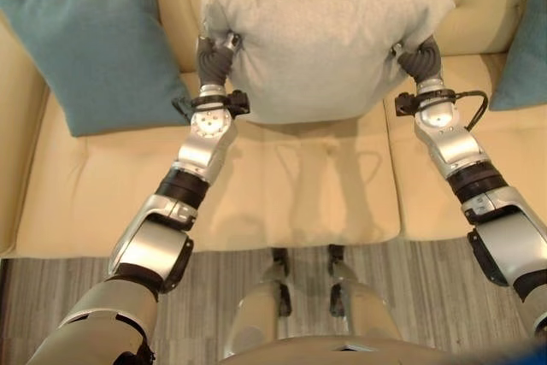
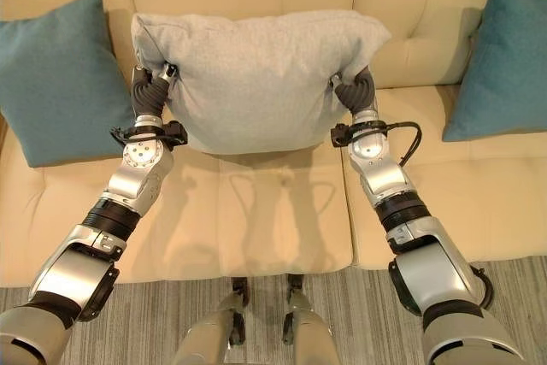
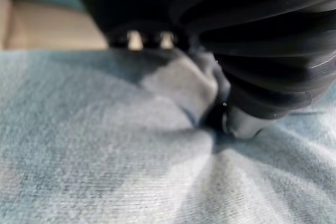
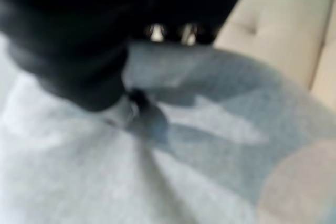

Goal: Pick up all the scattered cushions and arrange them neatly on the sofa.

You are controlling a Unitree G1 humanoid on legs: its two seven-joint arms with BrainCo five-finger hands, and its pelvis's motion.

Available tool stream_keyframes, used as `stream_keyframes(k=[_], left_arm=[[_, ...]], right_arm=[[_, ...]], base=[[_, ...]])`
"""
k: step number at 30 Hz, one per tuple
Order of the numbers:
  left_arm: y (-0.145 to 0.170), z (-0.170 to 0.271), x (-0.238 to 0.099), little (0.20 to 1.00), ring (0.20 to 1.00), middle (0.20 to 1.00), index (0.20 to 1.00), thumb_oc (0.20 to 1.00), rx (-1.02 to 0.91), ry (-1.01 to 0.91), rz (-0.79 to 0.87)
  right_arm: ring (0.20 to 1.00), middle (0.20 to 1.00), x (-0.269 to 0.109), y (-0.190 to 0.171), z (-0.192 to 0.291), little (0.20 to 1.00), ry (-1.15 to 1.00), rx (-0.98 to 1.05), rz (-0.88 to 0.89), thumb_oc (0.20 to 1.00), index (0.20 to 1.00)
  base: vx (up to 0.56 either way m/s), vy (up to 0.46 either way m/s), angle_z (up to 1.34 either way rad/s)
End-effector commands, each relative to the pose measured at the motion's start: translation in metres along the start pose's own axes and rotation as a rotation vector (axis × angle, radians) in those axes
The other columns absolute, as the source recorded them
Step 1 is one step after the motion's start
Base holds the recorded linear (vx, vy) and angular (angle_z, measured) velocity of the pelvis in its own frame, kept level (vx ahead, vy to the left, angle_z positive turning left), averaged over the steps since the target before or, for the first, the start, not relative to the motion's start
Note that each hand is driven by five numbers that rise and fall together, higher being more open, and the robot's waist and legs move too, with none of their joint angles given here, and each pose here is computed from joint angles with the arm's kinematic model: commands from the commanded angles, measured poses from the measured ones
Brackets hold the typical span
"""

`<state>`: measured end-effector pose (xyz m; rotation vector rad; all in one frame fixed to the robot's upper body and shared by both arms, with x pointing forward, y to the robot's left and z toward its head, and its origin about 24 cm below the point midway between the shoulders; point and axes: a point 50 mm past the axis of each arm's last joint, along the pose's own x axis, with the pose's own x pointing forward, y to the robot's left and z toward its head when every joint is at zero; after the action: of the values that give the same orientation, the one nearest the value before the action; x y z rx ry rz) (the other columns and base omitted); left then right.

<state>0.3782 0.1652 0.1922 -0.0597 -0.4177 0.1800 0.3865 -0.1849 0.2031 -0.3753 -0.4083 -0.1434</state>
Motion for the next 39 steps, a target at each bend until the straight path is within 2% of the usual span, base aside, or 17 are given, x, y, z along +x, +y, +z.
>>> stream_keyframes(k=[1, 9, 15, 16, 17, 18, 19, 23, 27, 29, 33, 39], left_arm=[[-0.057, 0.061, 0.013, 0.2, 0.2, 0.2, 0.2, 0.2, -0.106, -0.257, -0.18], [-0.057, 0.051, 0.016, 0.2, 0.2, 0.2, 0.2, 0.2, -0.071, -0.213, -0.171], [-0.057, 0.073, 0.036, 0.2, 0.2, 0.2, 0.2, 0.2, 0.003, -0.258, -0.14], [-0.058, 0.079, 0.04, 0.313, 0.313, 0.313, 0.313, 0.313, 0.002, -0.267, -0.126], [-0.057, 0.084, 0.044, 0.617, 0.617, 0.617, 0.617, 0.617, -0.002, -0.273, -0.111], [-0.057, 0.084, 0.044, 0.617, 0.617, 0.617, 0.617, 0.617, -0.002, -0.273, -0.11], [-0.056, 0.09, 0.049, 1.0, 1.0, 1.0, 1.0, 1.0, 0.012, -0.281, -0.091], [-0.049, 0.106, 0.07, 1.0, 1.0, 1.0, 1.0, 1.0, 0.036, -0.237, 0.017], [-0.039, 0.1, 0.076, 1.0, 1.0, 1.0, 1.0, 1.0, -0.017, -0.17, 0.071], [-0.022, 0.101, 0.078, 1.0, 1.0, 1.0, 1.0, 1.0, -0.027, -0.166, 0.104], [0.002, 0.099, 0.076, 1.0, 1.0, 1.0, 1.0, 1.0, -0.049, -0.188, 0.147], [0.016, 0.071, 0.056, 1.0, 1.0, 1.0, 1.0, 1.0, -0.033, -0.187, 0.088]], right_arm=[[0.2, 0.2, 0.019, 0.025, 0.073, 0.2, -0.28, 0.079, 0.067, 0.2, 0.2], [0.2, 0.2, 0.025, 0.021, 0.065, 0.2, -0.235, 0.03, 0.053, 0.2, 0.2], [0.2, 0.2, 0.048, 0.003, 0.083, 0.2, -0.244, -0.105, -0.025, 0.2, 0.2], [0.203, 0.203, 0.052, 0.001, 0.087, 0.203, -0.245, -0.14, -0.041, 0.203, 0.203], [0.533, 0.533, 0.056, -0.001, 0.09, 0.533, -0.241, -0.164, -0.061, 0.533, 0.533], [0.533, 0.533, 0.056, -0.001, 0.091, 0.533, -0.241, -0.164, -0.061, 0.533, 0.533], [1.0, 1.0, 0.06, -0.005, 0.093, 1.0, -0.227, -0.195, -0.076, 1.0, 1.0], [1.0, 1.0, 0.073, -0.013, 0.086, 1.0, -0.087, -0.263, -0.161, 1.0, 1.0], [1.0, 1.0, 0.072, -0.013, 0.077, 1.0, 0.002, -0.091, -0.19, 1.0, 1.0], [1.0, 1.0, 0.073, -0.028, 0.078, 1.0, 0.001, -0.026, -0.238, 1.0, 1.0], [1.0, 1.0, 0.07, -0.054, 0.074, 1.0, -0.019, 0.012, -0.305, 1.0, 1.0], [1.0, 1.0, 0.049, -0.087, 0.037, 1.0, 0.009, -0.011, -0.303, 1.0, 1.0]], base=[[0.0, 0.0, 0.0], [-0.02, 0.003, 0.02], [-0.03, -0.012, 0.0], [0.0, 0.0, 0.0], [0.0, 0.0, 0.0], [0.0, 0.0, 0.0], [0.0, 0.0, 0.0], [0.0, 0.0, 0.0], [0.0, 0.0, 0.0], [0.0, 0.0, 0.0], [0.0, 0.0, 0.0], [0.01, -0.003, 0.02]])
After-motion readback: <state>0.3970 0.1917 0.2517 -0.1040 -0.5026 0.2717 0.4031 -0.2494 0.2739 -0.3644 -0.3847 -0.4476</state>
